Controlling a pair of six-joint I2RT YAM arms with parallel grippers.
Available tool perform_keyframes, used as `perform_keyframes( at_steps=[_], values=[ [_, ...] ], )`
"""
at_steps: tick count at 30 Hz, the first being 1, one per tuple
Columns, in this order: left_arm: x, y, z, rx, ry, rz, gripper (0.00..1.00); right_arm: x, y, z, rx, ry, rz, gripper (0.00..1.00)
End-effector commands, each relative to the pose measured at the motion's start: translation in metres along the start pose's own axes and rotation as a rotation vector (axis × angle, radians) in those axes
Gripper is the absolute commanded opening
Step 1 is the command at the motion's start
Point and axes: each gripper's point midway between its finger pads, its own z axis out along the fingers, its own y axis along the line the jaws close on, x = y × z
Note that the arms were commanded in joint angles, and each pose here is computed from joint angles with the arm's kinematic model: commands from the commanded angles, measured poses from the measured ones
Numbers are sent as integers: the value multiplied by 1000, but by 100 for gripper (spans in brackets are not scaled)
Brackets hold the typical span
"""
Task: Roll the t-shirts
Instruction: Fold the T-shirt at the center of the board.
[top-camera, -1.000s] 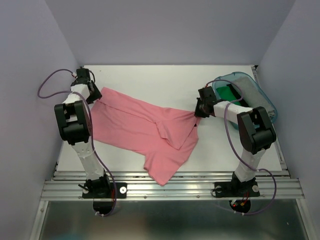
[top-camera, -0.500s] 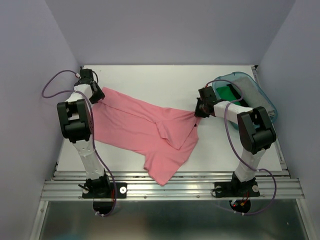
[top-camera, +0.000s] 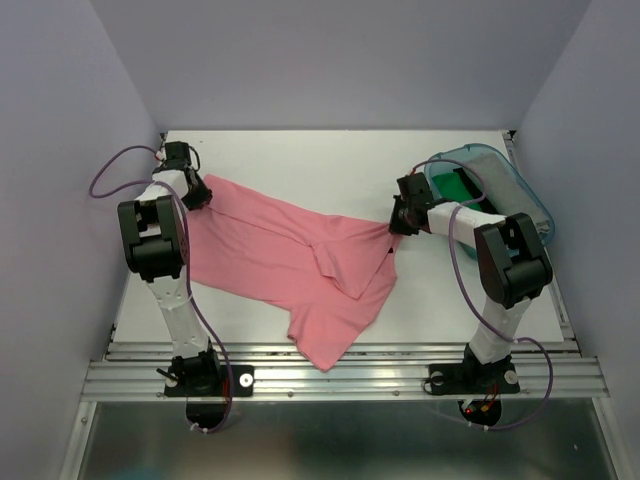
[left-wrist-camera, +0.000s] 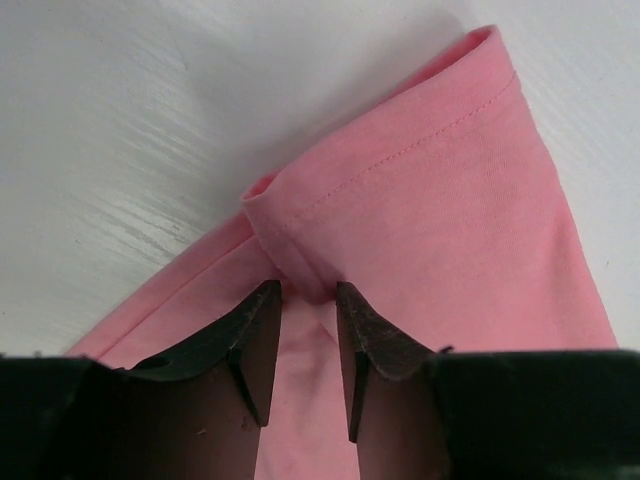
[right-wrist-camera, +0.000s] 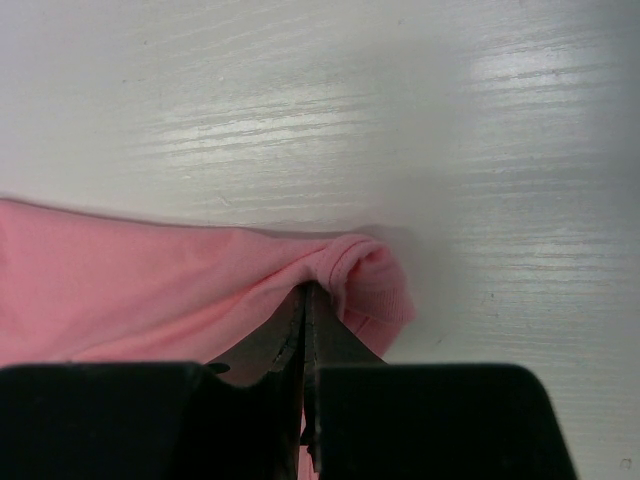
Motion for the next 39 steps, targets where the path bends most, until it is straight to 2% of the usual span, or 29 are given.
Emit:
perform_keyframes(
  at_steps=[1, 4, 6, 8, 11, 16, 22, 39],
  values=[
    [-20, -12, -6, 23, -57, -8, 35, 4, 0, 6, -2, 14, -12, 4],
    [-23, -13, -7, 24, -65, -9, 30, 4, 0, 5, -1, 14, -11, 4],
    [-24, -14, -8, 25, -66, -8, 22, 5, 0, 5, -1, 16, -11, 4],
    [-25, -14, -10, 25, -71, -5, 10, 5, 0, 5, -2, 15, -9, 4],
    [-27, -16, -12, 26, -78, -2, 0, 6, 0, 5, -4, 17, -8, 4],
    [-29, -16, -16, 17, -86, 3, 0, 7, 0, 5, -3, 19, -8, 4],
    [-42, -18, -48, 16, -147, 7, 0, 6, 0, 3, -3, 13, -6, 4],
    [-26, -3, -87, -12, -160, 11, 0, 2, 1, 6, -1, 7, -7, 4]
  ],
)
